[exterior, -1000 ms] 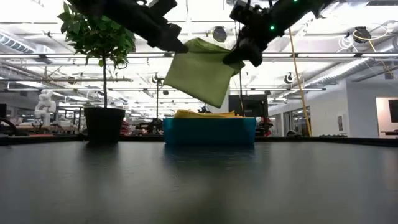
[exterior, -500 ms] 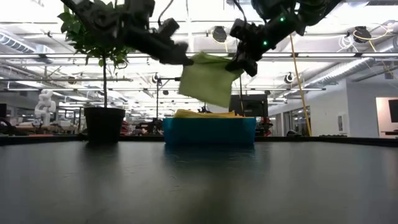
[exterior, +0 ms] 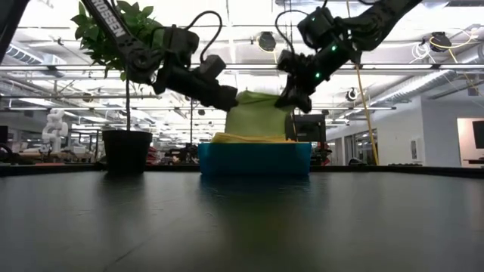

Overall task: Fold microfiber towels
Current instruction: Put the green microfiber towel into the blue blue bin

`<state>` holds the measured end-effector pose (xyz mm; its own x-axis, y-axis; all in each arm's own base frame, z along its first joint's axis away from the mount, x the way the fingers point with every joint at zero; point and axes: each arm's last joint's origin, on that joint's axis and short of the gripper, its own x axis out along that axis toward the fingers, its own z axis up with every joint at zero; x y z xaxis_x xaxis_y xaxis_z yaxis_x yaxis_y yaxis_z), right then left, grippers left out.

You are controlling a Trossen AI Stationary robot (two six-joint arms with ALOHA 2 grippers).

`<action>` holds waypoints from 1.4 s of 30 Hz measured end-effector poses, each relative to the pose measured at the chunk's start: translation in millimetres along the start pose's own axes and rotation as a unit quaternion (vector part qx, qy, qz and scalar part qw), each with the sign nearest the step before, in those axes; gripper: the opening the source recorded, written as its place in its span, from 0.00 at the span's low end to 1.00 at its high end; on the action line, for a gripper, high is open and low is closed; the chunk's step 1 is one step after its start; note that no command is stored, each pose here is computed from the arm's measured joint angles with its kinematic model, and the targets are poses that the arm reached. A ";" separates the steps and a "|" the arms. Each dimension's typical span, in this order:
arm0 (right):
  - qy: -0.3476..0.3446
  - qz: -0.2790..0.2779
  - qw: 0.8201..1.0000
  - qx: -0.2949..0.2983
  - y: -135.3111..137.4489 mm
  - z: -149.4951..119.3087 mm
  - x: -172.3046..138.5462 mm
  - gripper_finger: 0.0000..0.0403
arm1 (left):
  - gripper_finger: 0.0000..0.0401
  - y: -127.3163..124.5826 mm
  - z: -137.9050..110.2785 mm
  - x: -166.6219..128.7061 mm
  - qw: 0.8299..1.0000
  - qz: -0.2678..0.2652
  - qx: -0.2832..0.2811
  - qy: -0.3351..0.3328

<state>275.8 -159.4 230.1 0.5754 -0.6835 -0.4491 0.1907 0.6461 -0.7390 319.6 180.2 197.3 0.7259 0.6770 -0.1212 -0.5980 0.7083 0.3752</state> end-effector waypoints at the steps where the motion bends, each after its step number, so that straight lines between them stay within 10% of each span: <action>1: 0.003 0.000 1.000 -0.002 1.4 -1.2 3.5 0.00 | 0.02 1.2 -1.4 1.0 1.000 0.003 -0.001 0.000; 25: 0.031 -0.112 0.993 -0.006 -25.3 -17.7 20.8 0.00 | 0.01 42.1 -11.6 7.9 0.995 0.102 0.022 0.001; 42: -0.027 -0.075 0.997 0.021 -25.8 -10.6 13.9 0.00 | 0.09 18.2 -1.0 5.4 0.997 -0.038 -0.011 -0.061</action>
<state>270.5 -189.1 237.6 0.5794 -0.7548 -0.3075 0.3097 0.5529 -0.7736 312.3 197.0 202.6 0.8042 0.5933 -0.0347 -0.5467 0.7613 0.3486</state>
